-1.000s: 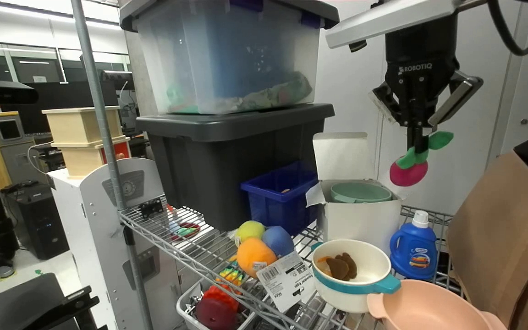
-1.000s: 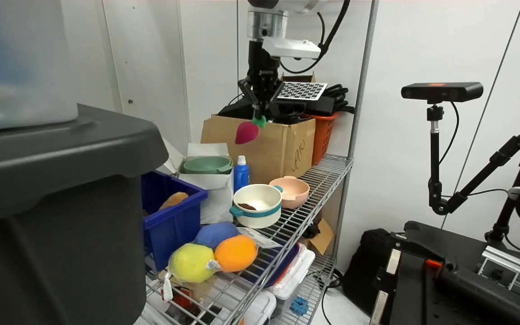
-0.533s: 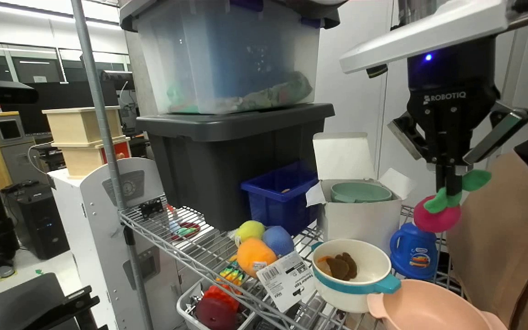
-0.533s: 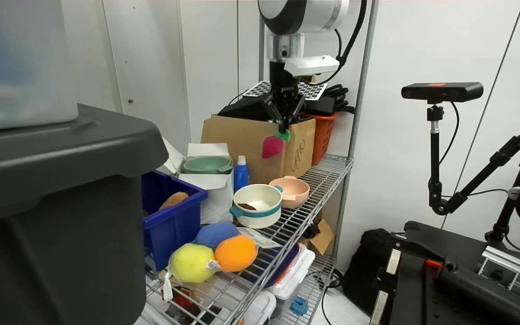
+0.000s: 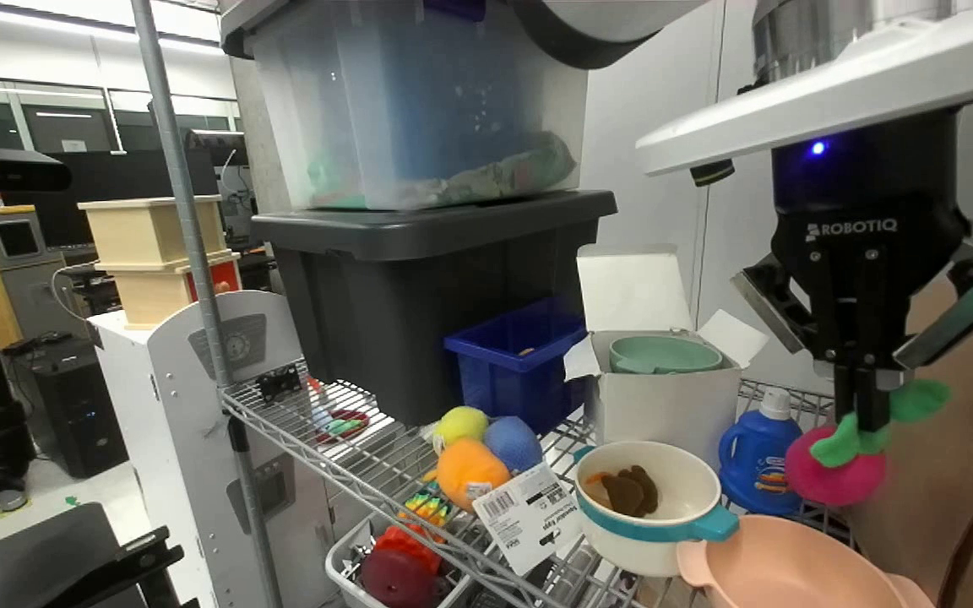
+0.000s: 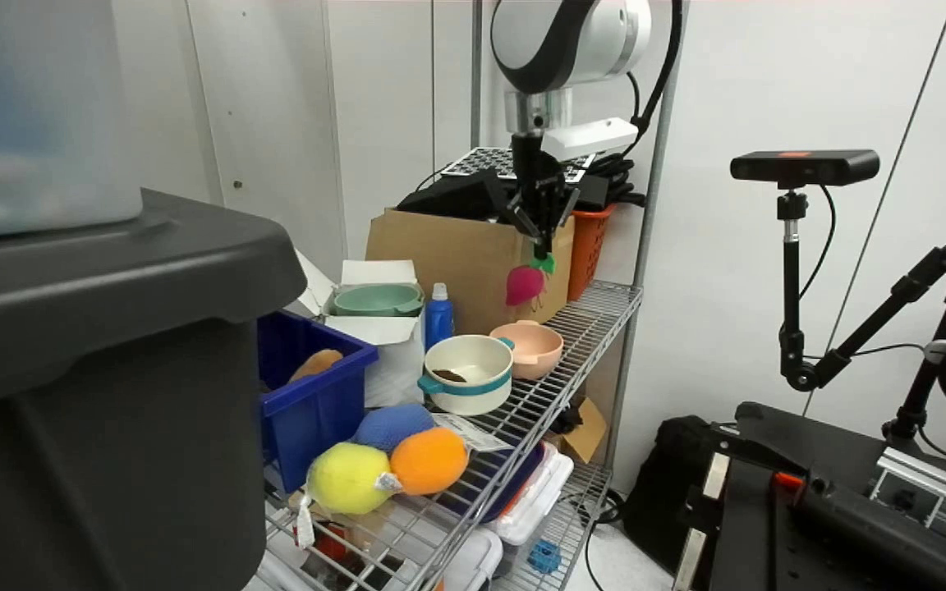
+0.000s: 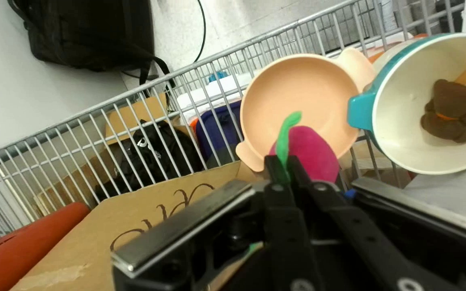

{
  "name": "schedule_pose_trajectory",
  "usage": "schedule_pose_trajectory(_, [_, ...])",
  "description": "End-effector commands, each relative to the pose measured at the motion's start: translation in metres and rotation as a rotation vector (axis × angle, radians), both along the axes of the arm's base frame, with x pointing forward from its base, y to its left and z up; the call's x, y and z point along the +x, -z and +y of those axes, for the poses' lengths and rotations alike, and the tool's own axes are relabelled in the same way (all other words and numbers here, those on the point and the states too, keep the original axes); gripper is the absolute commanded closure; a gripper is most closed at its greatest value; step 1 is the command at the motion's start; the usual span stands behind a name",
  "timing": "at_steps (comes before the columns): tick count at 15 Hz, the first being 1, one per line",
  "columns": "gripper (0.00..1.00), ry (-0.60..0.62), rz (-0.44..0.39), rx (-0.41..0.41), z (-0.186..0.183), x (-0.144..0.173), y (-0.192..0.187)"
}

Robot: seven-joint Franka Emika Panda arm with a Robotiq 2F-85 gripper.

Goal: Put the beetroot plushy in the pink bowl

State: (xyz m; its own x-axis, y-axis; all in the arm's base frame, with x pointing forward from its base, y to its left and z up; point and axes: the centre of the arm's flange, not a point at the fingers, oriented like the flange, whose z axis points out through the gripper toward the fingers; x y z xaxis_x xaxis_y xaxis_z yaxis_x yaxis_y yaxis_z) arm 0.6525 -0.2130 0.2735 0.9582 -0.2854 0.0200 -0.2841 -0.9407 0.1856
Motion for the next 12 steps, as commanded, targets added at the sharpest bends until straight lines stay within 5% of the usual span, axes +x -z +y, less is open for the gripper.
schedule_pose_trajectory(1, [0.99, 0.005, 0.013, -0.011, -0.0004, -0.0115, 0.0004])
schedule_pose_trajectory(2, [0.99, 0.009, 0.019, -0.010, -0.0004, -0.0117, 0.0039])
schedule_pose_trajectory(3, [0.69, 0.018, 0.027, -0.011, -0.0006, -0.0108, 0.0056])
schedule_pose_trajectory(4, [0.68, 0.022, 0.029, -0.011, -0.0008, -0.0103, 0.0079])
schedule_pose_trajectory(12, [0.10, 0.061, 0.017, 0.002, -0.0090, -0.0049, -0.0002])
